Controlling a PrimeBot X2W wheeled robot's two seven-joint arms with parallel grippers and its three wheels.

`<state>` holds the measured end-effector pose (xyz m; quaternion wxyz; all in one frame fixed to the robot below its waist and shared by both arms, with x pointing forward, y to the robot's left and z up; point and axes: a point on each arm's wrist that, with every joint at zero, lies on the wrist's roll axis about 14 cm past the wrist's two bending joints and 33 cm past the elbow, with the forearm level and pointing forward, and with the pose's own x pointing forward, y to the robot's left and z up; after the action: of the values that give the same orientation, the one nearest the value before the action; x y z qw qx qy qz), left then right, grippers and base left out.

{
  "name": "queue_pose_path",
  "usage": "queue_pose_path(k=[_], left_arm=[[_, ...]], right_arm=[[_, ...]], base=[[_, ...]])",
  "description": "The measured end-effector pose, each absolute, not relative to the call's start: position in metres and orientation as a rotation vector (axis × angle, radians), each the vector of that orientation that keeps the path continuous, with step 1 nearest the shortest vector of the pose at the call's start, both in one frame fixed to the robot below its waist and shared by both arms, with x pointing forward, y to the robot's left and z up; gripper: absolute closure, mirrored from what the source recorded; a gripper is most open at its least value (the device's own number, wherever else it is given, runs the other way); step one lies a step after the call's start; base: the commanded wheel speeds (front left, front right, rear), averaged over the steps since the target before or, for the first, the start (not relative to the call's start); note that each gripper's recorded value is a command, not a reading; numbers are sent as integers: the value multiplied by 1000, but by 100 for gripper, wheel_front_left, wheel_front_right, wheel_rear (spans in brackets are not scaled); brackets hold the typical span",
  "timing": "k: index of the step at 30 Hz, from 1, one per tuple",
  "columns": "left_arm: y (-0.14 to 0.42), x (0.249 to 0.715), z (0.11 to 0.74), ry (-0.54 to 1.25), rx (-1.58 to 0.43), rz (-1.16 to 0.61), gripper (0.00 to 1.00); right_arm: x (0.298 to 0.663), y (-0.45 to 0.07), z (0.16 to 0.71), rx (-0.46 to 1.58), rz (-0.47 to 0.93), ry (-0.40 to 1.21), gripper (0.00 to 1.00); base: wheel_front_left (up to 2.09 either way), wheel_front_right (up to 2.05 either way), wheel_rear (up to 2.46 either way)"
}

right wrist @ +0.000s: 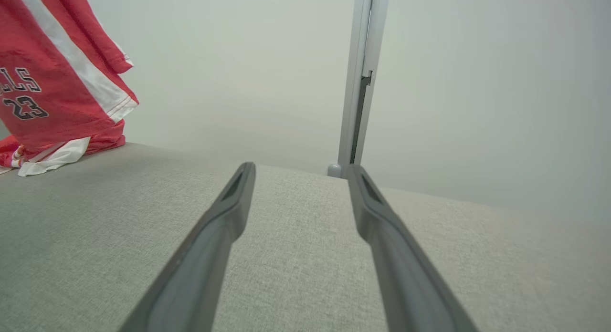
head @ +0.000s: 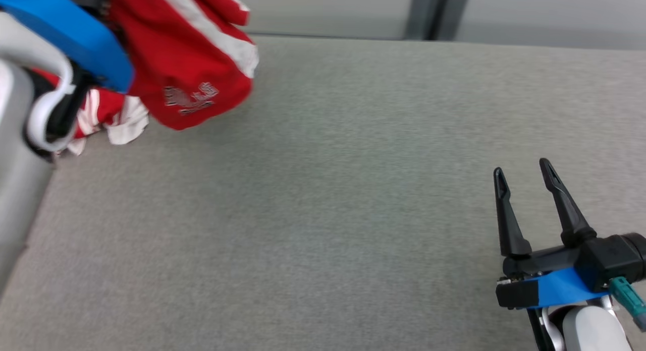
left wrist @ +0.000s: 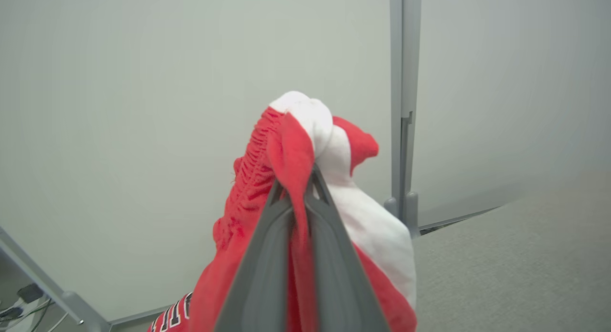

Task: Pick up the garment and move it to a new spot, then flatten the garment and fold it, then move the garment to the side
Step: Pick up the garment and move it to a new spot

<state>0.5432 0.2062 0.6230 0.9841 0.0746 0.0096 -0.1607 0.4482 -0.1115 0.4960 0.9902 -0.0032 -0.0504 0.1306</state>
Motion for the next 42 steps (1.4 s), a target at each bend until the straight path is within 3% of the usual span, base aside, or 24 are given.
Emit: queue_pose_path(k=[10, 16, 24, 38, 39, 41, 42], left_arm=[[20, 505, 658, -157, -224, -662, 100], [-33, 474, 606, -105, -494, -690, 100], [-10, 448, 472, 180, -457, -532, 100], [63, 415, 422, 245, -439, -280, 100], [65, 411, 419, 253, -439, -275, 90], [67, 404, 413, 273, -436, -267, 54], [67, 401, 412, 276, -439, -268, 22]], right_arm=[[416, -197, 521, -31, 25, -141, 0], [407, -226, 517, -48, -60, -123, 0], [413, -229, 510, -40, -68, -106, 0], [416, -218, 512, -31, -36, -113, 0], [415, -216, 512, -29, -30, -113, 0], [415, -212, 512, -27, -19, -113, 0], [415, -210, 513, -26, -14, -114, 0]], base=[[0, 0, 0], [0, 0, 0], [0, 0, 0], [0, 0, 0], [0, 0, 0], [0, 0, 0], [0, 0, 0]])
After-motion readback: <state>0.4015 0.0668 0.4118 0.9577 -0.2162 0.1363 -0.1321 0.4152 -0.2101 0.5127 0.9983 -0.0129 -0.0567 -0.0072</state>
